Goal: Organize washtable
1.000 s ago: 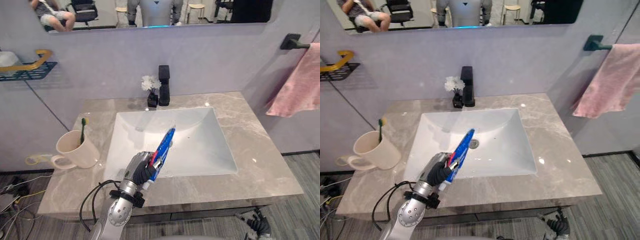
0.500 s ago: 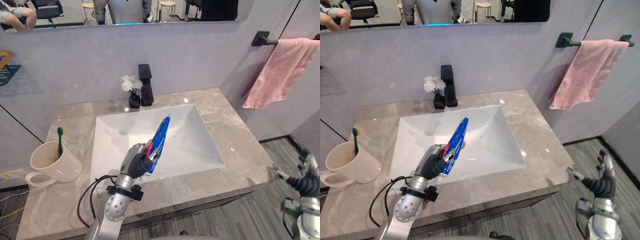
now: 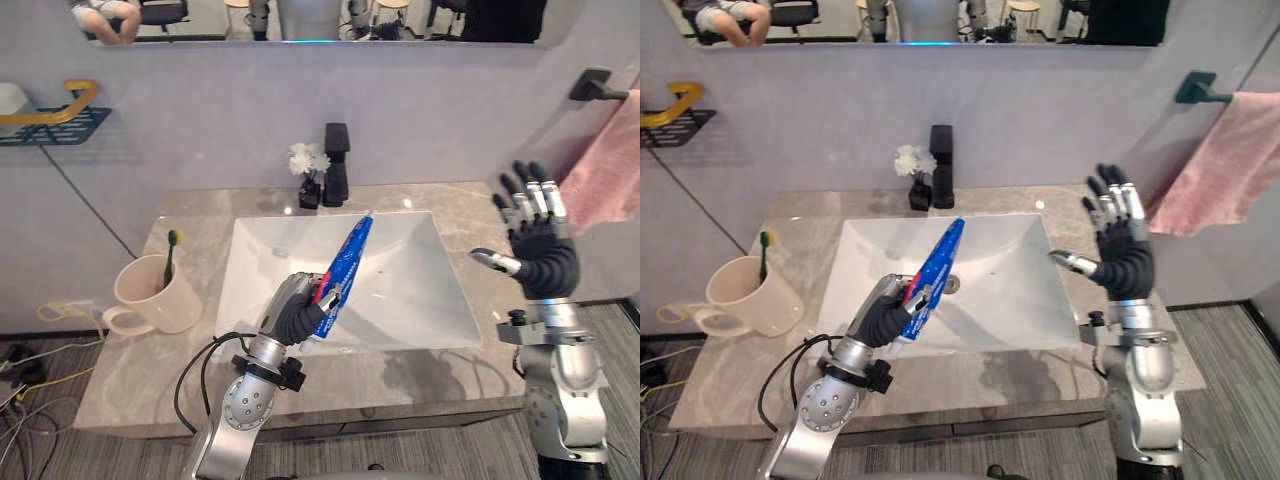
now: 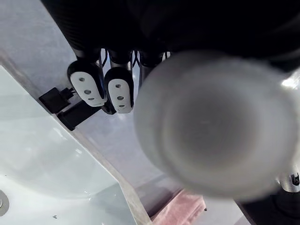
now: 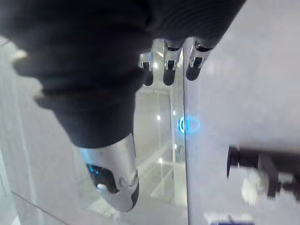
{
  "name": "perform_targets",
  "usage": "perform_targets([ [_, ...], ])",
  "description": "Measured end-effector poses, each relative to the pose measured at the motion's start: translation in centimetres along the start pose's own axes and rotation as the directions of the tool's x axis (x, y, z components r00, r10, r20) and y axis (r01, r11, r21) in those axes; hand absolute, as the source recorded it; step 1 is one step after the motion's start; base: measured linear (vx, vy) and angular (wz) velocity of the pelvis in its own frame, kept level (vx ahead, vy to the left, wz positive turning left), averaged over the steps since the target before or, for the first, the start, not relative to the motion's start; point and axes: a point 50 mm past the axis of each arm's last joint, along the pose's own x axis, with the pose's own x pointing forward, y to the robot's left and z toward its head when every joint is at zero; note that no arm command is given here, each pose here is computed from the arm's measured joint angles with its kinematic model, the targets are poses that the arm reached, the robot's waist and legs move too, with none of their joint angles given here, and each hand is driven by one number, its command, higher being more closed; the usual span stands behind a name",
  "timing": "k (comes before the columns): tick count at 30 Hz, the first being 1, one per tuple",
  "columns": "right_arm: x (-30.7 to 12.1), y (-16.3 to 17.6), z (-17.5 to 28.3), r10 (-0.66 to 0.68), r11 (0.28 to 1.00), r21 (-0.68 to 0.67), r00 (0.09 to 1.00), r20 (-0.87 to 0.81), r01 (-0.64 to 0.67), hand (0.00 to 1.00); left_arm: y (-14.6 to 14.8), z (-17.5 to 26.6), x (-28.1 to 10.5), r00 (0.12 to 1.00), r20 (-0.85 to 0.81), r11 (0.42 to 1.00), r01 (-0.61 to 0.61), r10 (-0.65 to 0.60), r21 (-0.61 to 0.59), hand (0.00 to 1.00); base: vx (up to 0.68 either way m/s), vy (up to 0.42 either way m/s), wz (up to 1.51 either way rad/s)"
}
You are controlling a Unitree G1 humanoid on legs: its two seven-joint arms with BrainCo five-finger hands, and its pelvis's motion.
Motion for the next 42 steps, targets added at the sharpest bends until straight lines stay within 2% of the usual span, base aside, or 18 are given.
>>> perform_targets([
  [4,-0.1,2.6,-2.0,0.073,0.987,0.150,0.995,-0.066,-0.062,0.00,-0.3,0.2,0.1,1.000,0.011,1.000,-0.007,0.007,-0.010,1.00,-0.03,0.018,0.11],
  [8,-0.6,3.9,-4.3,0.086,0.953,0.301,0.984,-0.157,-0.035,0.00,-0.6,0.3,0.8,0.999,0.029,1.000,-0.013,0.014,-0.013,1.00,-0.06,-0.001,0.08],
  [11,-0.7,4.7,-4.6,0.102,0.916,0.399,0.983,-0.154,-0.032,0.00,-1.0,0.4,0.9,0.999,0.036,1.000,-0.007,0.008,-0.021,1.00,-0.08,-0.007,0.16],
  [15,-1.1,5.5,-5.8,0.110,0.879,0.477,0.975,-0.195,-0.004,0.00,-1.4,0.6,0.9,0.999,0.043,0.999,0.000,0.002,-0.032,1.00,-0.07,-0.023,0.09],
  [29,-1.4,7.5,-8.0,0.108,0.741,0.665,0.962,-0.252,0.092,0.00,-2.2,0.1,0.8,1.000,0.016,0.999,0.022,-0.021,-0.043,1.00,-0.01,-0.006,0.02],
  [42,-1.3,8.8,-9.0,0.125,0.684,0.718,0.949,-0.289,0.128,0.00,-3.1,0.1,0.9,0.999,0.015,0.997,0.045,-0.044,-0.056,1.00,0.00,0.000,0.00],
])
